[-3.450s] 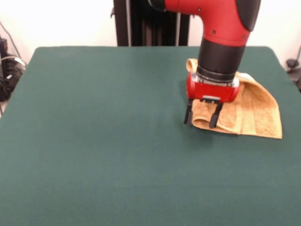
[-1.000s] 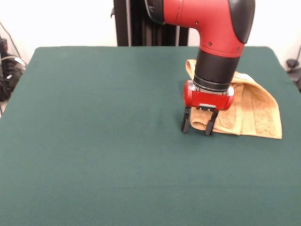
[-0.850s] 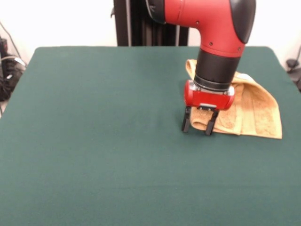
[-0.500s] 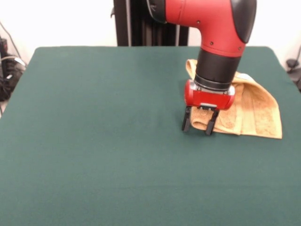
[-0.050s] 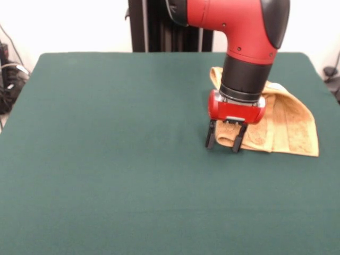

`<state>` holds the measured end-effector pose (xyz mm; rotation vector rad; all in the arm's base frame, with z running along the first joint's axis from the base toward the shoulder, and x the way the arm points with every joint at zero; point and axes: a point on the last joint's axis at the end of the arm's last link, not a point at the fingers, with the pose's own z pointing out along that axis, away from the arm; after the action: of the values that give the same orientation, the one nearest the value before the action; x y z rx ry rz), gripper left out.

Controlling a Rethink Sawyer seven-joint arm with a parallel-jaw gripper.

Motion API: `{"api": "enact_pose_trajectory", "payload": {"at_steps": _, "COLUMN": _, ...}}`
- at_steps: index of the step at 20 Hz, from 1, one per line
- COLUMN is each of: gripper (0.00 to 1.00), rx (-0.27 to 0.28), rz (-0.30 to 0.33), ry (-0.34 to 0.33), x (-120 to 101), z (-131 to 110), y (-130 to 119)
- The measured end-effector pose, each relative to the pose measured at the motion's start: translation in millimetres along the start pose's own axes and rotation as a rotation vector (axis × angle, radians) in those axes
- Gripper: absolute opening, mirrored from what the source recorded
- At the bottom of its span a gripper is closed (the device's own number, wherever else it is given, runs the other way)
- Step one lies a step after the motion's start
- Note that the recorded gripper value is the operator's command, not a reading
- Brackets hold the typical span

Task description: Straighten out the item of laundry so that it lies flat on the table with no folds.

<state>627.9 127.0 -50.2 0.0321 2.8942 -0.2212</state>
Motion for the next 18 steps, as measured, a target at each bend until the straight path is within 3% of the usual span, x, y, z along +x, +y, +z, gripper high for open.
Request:
{"api": "enact_pose_trajectory", "payload": {"at_steps": 13, "gripper": 1.0, "rx": 0.008, "rz": -0.011, "ry": -0.003, "x": 1, "z": -2, "y": 2}}
{"api": "enact_pose_trajectory", "payload": {"at_steps": 18, "gripper": 1.0, "rx": 0.016, "rz": -0.034, "ry": 0.0, "x": 0, "z": -15, "y": 9}}
